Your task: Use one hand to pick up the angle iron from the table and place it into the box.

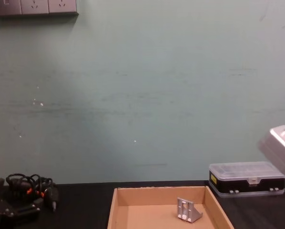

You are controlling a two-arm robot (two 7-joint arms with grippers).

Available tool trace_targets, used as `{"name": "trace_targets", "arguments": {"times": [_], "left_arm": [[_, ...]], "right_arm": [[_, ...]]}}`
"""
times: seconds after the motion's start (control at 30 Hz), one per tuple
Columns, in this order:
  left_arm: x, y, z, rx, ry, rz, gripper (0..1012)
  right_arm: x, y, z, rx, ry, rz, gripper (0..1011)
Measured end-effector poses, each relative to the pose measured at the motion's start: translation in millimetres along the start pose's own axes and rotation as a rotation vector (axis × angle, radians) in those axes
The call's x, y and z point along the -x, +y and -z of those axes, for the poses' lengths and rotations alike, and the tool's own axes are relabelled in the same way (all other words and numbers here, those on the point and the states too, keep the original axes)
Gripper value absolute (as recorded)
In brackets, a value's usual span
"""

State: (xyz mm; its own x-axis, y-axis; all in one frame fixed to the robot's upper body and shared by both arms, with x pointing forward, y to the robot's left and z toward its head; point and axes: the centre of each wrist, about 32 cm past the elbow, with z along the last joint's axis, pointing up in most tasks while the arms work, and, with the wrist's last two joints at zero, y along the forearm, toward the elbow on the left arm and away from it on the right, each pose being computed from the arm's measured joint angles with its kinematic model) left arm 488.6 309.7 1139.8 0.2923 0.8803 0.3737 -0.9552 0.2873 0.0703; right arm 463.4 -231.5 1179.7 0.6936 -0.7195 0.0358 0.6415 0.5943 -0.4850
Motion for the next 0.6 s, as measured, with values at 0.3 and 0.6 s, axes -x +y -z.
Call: {"name": "trace_targets", "arguments": {"times": [0.3,0.6], "left_arm": [[0.0,0.0,0.0,0.000,0.000,0.000,1011],[0.0,0.0,0.0,0.000,0.000,0.000,1011]], "right_arm": [[1.1,1.7,0.6,0.001,0.006,-0.004,1002],[1.0,1.3,0.4,0.000,0.005,-0.003,862]]}}
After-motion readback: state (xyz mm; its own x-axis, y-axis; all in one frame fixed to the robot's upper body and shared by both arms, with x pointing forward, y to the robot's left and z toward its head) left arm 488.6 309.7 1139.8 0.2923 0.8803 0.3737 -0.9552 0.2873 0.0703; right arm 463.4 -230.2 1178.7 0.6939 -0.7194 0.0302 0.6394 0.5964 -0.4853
